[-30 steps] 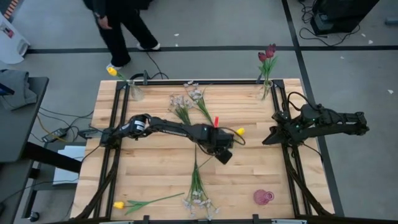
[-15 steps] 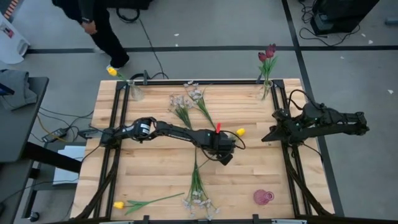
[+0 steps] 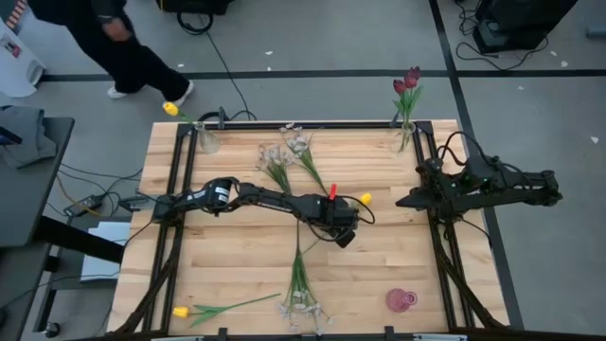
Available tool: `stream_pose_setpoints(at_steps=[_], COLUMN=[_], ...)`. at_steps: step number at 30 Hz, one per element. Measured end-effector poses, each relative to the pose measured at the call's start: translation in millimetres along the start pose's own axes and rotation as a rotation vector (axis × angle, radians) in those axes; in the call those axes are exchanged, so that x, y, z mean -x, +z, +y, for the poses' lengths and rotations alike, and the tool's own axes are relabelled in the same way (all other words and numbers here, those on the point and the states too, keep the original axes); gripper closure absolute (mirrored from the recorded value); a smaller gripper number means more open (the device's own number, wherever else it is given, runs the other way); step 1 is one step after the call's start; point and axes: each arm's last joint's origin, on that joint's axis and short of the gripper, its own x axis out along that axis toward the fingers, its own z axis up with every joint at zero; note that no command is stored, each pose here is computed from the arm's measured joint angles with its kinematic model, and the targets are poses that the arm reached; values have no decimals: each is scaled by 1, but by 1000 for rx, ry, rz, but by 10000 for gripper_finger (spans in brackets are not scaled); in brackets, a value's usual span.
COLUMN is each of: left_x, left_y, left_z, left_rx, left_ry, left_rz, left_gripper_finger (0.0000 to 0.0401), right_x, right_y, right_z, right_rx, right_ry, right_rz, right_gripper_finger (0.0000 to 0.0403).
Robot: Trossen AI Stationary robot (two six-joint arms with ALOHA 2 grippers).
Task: Sort flowers into vase by color
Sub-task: Put the top yellow flower into the left transparent vase
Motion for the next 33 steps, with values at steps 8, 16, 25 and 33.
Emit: stream_pose_setpoints(at_steps=[8, 16, 25, 33], left_x=[0, 20, 81, 119], left_y=[-3, 10, 54, 64], left_z=[-5, -16, -28, -15], left_rx=[-1, 8, 95, 173], left_ry=[-17, -77, -181, -173], left_rz=[-4, -23, -284, -324], left_gripper_finger=[392, 397, 399, 400], right_x=[0, 0, 0, 8], right_y=[2, 2, 2, -8], right_z=[3, 4, 4, 8], right_rx=[7, 33, 72, 99], right_ry=[29, 34, 35, 122], right_rz=[-56, -57, -50, 230], right_gripper_finger=[238, 238, 238, 238])
